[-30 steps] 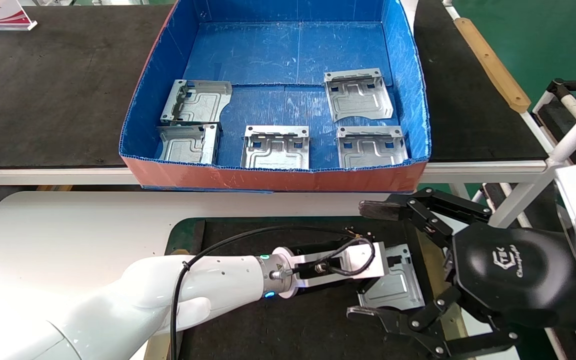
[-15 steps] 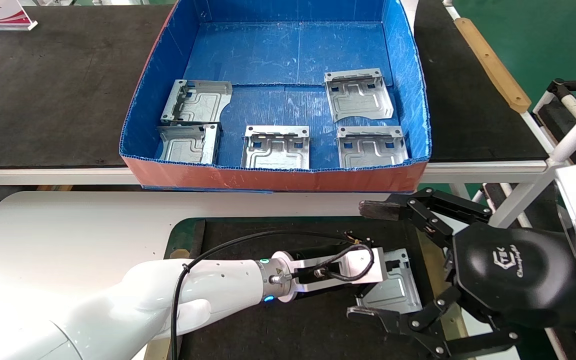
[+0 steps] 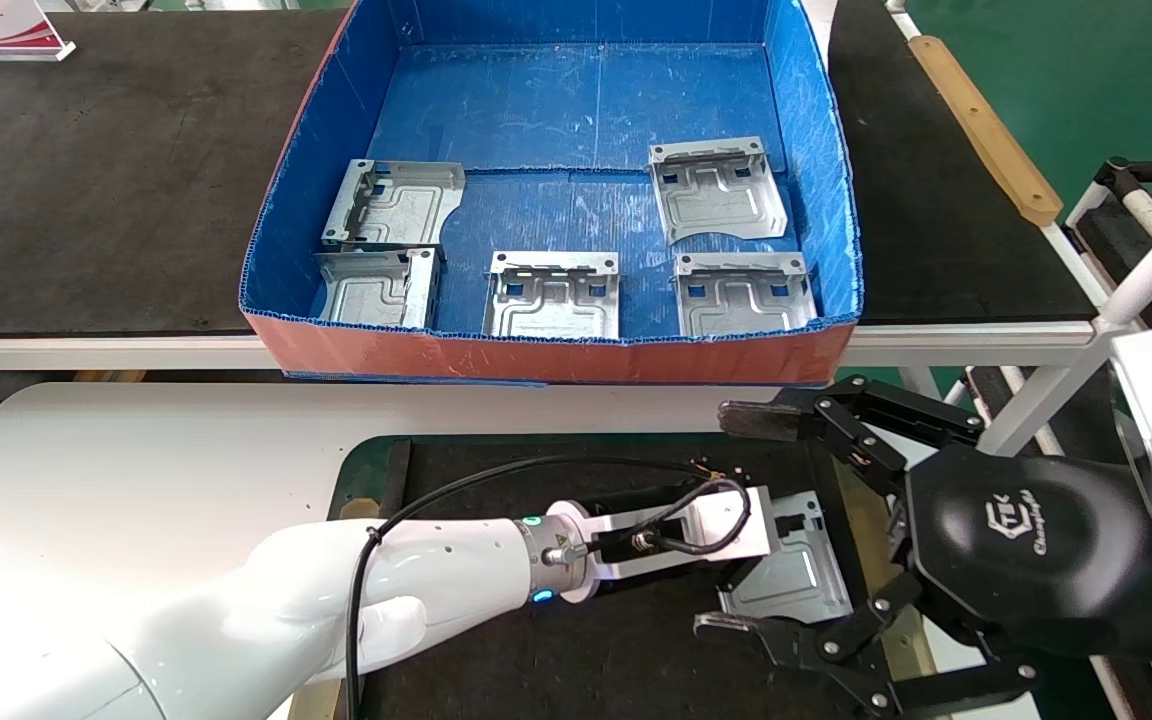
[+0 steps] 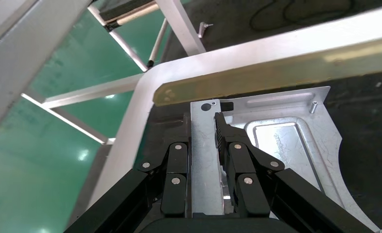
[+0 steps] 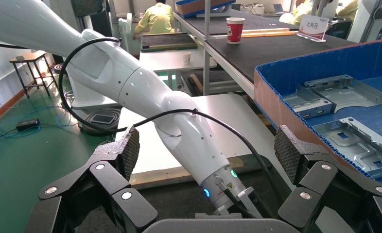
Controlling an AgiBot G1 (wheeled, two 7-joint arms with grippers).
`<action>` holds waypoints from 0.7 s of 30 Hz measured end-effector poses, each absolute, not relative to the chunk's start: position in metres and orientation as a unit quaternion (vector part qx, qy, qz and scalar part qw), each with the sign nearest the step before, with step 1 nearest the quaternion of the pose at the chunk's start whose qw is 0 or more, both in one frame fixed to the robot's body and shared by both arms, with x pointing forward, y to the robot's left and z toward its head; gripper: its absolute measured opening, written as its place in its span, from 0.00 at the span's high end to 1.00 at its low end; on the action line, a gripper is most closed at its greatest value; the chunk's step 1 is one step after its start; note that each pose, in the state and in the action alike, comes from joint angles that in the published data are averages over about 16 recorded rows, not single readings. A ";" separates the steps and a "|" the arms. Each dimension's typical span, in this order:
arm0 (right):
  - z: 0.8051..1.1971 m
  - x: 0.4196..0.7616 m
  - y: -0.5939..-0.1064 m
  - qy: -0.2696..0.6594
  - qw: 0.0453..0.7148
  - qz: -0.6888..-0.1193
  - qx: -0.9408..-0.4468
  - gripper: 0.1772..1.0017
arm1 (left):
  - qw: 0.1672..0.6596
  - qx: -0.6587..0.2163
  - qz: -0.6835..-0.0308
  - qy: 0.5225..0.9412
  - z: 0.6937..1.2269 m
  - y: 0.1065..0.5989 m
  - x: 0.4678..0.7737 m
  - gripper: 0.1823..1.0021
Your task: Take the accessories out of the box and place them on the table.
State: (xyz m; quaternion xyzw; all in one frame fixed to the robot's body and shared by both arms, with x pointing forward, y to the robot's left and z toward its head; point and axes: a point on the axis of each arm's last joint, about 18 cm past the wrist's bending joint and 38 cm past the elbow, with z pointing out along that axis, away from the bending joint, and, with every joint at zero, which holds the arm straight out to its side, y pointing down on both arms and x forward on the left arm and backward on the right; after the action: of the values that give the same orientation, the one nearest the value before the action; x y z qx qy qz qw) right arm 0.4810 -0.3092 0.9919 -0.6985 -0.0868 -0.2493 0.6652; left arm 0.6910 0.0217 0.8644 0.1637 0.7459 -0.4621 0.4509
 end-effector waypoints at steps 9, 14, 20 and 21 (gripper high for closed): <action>0.992 0.481 -0.309 -0.087 0.665 -0.249 -0.698 0.00 | 0.443 0.159 -0.468 0.748 0.861 0.020 0.689 0.87; 0.992 0.481 -0.309 -0.087 0.665 -0.249 -0.698 0.00 | 0.444 0.160 -0.468 0.747 0.861 0.020 0.689 0.83; 0.992 0.481 -0.309 -0.087 0.665 -0.249 -0.698 0.00 | 0.447 0.161 -0.466 0.747 0.862 0.021 0.690 0.76; 0.992 0.481 -0.309 -0.087 0.665 -0.249 -0.698 0.00 | 0.447 0.161 -0.466 0.747 0.862 0.021 0.690 0.74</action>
State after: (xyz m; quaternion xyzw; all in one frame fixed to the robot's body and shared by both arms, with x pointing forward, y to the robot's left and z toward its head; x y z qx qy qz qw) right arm 0.4811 -0.3093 0.9919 -0.6984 -0.0866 -0.2494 0.6652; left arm 0.6897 0.0209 0.8623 0.1612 0.7468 -0.4655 0.4468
